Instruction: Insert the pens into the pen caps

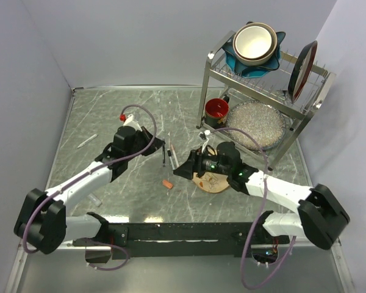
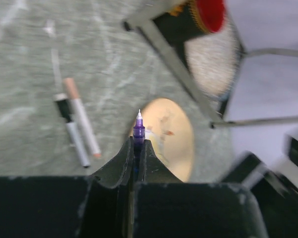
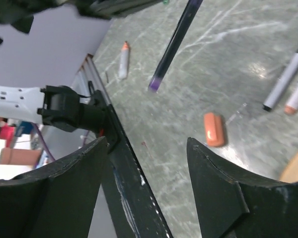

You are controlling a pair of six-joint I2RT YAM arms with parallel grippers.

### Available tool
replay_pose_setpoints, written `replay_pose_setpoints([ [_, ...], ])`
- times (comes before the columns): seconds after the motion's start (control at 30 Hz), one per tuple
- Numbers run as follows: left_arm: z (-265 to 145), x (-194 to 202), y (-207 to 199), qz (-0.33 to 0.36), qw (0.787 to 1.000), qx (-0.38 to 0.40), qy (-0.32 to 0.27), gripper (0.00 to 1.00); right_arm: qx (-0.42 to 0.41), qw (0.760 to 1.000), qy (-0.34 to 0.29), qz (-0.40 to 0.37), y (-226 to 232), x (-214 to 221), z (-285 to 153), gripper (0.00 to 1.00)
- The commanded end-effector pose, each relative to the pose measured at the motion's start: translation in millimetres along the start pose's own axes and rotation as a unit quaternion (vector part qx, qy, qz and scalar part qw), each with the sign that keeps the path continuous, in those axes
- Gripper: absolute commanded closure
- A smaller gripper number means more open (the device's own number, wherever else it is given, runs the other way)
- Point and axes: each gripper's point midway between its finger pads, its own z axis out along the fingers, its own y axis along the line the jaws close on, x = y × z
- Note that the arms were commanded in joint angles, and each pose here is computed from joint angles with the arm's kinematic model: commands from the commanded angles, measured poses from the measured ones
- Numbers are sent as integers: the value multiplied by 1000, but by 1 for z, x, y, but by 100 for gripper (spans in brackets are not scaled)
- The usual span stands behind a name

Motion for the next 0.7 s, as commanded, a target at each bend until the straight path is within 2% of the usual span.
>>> replay_pose_setpoints([
  [0.0, -17, 1, -50, -4, 994, 107, -2, 99, -81, 996, -48, 1, 40, -41, 13, 28],
  [0.27, -33, -2, -61, -19, 990, 140, -31, 99, -78, 995, -49, 27, 44, -46, 27, 28],
  [0.4, -39, -5, -71, -18, 988, 152, -37, 99, -75, 995, -46, 44, 42, -45, 33, 32],
  [0.57, -44, -5, -76, -24, 986, 161, -42, 99, -98, 993, -37, 58, 51, -42, 40, 49],
  [0.67, -49, -6, -82, -20, 984, 172, -44, 99, -109, 991, -40, 64, 55, -40, 40, 71],
])
